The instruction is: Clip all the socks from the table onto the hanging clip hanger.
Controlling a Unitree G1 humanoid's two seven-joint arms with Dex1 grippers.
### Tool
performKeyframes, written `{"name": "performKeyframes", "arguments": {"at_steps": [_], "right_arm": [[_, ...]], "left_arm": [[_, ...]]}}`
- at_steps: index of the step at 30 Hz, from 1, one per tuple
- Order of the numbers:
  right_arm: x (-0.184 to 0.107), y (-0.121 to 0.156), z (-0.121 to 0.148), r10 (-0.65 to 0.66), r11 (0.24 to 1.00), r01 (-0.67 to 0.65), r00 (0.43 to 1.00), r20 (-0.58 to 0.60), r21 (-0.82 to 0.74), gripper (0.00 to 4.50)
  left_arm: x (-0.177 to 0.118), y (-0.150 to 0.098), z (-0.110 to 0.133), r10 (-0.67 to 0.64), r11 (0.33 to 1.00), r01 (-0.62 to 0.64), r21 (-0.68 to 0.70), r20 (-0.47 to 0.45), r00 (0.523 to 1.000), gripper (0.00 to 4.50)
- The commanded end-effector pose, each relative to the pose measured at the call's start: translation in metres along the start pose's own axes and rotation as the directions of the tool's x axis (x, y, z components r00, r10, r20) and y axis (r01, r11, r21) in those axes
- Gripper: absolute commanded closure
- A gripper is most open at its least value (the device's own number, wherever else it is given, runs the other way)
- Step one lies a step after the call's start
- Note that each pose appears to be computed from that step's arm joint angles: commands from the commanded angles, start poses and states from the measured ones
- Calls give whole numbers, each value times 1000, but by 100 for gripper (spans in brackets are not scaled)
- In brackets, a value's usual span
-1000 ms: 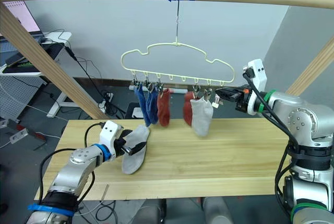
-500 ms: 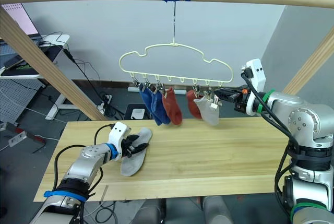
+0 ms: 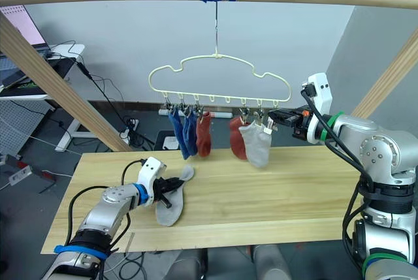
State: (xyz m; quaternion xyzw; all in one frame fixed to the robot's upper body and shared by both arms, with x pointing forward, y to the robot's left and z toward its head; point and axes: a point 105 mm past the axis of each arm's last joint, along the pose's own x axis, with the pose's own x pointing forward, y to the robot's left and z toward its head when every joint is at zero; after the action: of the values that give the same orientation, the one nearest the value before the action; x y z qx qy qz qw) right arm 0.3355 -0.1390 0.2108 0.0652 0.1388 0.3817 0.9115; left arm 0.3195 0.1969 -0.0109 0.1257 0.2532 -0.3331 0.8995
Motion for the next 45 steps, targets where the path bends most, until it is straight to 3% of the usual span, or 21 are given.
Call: {"name": "performKeyframes", "arguments": {"at_steps": [1,4,7,14,20,27,45], "right_arm": [[-4,4,13,20,1000,-20,999,45,-6,450],[-7,2,13,22,999,-23,999,38,26,450],[-14,1,14,51,992,-54,998,27,114,450],[-11,13,20,125,952,-135,991,52,275,450],[-11,23,22,170,938,-184,983,74,295,450],[-9,31,21,191,931,-205,979,77,302,450],[-7,32,15,171,930,-179,984,52,322,450]], "left_arm": [[-11,-29,20,-119,992,115,55,67,991,447],[-26,-61,50,-255,965,241,99,163,953,447],[-45,-98,97,-427,902,377,212,299,853,447],[-38,-126,156,-497,858,354,373,425,756,447],[-24,-137,176,-511,851,351,390,464,724,447],[-11,-136,186,-505,846,312,431,463,729,447],[-12,-123,213,-430,882,190,431,573,697,447]]}}
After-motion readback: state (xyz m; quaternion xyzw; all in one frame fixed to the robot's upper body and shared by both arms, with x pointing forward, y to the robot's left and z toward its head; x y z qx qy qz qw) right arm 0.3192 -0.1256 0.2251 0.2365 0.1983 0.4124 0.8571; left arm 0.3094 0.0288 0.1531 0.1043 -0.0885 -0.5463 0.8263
